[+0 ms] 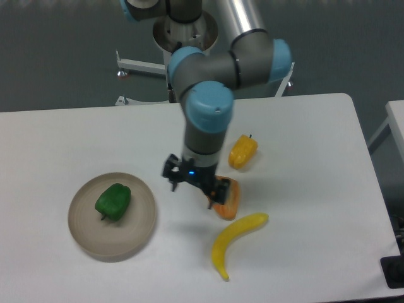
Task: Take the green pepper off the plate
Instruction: 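Move the gripper over the green pepper on the beige plate, then lower the open gripper around the green pepper and close it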
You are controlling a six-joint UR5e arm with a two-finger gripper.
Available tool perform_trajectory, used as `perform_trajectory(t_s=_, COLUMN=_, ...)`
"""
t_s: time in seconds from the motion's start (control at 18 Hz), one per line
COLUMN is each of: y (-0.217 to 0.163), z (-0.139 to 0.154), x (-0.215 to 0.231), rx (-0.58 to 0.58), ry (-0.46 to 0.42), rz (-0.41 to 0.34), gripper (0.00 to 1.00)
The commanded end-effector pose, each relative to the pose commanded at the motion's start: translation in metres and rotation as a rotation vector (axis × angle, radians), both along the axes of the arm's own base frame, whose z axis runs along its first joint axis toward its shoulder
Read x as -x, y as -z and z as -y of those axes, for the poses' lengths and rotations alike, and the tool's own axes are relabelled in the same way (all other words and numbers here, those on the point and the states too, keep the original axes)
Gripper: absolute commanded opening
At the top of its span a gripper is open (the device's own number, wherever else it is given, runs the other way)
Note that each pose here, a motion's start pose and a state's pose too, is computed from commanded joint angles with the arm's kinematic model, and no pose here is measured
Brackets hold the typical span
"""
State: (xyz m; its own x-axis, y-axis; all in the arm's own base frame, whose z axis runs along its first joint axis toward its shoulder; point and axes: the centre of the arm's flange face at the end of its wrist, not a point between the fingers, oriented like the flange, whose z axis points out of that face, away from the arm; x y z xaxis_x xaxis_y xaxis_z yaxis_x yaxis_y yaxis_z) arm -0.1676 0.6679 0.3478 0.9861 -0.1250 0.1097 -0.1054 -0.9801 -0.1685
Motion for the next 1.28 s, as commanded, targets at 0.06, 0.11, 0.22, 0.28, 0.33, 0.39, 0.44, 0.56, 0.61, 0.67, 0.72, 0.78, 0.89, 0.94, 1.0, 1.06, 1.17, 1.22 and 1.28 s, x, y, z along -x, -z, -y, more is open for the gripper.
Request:
perform_trajectory(t_s=0.06, y=0.003, z=-0.001, x=-0.009, rx=0.001, ry=-0.008, rz=0.007, gripper=1.0)
perform_trajectory(t_s=0.11, y=0.008, z=-0.002, x=-0.017, rx=-0.006, ry=-0.008, rz=0.012, gripper=1.0)
perform_trajectory(t_s=0.22, y=0.02, z=0.001, x=-0.041, rx=-0.008, ry=0.008, rz=0.016, gripper=1.0)
perform_trajectory(t_s=0.28, y=0.026, z=0.003, x=-0.05, rx=-0.005, ry=0.013, rz=0.016, gripper=1.0)
perform_trajectory(t_s=0.33, y=0.034, z=0.006, x=-0.059, rx=0.004, ry=0.022, rz=0.02, gripper=1.0)
perform_trajectory(t_s=0.39, y=0.038, z=0.006, x=-0.071, rx=0.003, ry=0.037, rz=0.02, gripper=1.0)
perform_trajectory(t_s=0.44, y=0.04, z=0.006, x=-0.074, rx=0.006, ry=0.042, rz=0.021, gripper=1.0)
perform_trajectory(t_s=0.56, y=0.048, z=0.008, x=-0.077, rx=0.017, ry=0.046, rz=0.025, gripper=1.0)
perform_trajectory(t_s=0.61, y=0.048, z=0.006, x=-0.085, rx=0.016, ry=0.057, rz=0.025, gripper=1.0)
perform_trajectory(t_s=0.67, y=0.051, z=0.004, x=-0.09, rx=0.011, ry=0.063, rz=0.023, gripper=1.0)
perform_trajectory(t_s=0.72, y=0.053, z=0.001, x=-0.091, rx=-0.001, ry=0.052, rz=0.02, gripper=1.0)
perform_trajectory(t_s=0.78, y=0.054, z=0.0, x=-0.093, rx=-0.002, ry=0.049, rz=0.02, gripper=1.0)
perform_trajectory(t_s=0.89, y=0.065, z=-0.004, x=-0.104, rx=0.008, ry=0.065, rz=0.021, gripper=1.0)
perform_trajectory(t_s=0.94, y=0.067, z=-0.004, x=-0.104, rx=0.01, ry=0.067, rz=0.021, gripper=1.0)
perform_trajectory(t_s=1.0, y=0.068, z=-0.005, x=-0.108, rx=0.012, ry=0.073, rz=0.02, gripper=1.0)
perform_trajectory(t_s=1.06, y=0.073, z=-0.006, x=-0.111, rx=0.018, ry=0.077, rz=0.022, gripper=1.0)
perform_trajectory(t_s=1.17, y=0.075, z=-0.007, x=-0.112, rx=0.018, ry=0.079, rz=0.022, gripper=1.0)
perform_trajectory(t_s=1.22, y=0.076, z=-0.008, x=-0.114, rx=0.017, ry=0.082, rz=0.024, gripper=1.0)
perform_trajectory(t_s=1.28, y=0.079, z=-0.01, x=-0.117, rx=0.021, ry=0.088, rz=0.023, gripper=1.0)
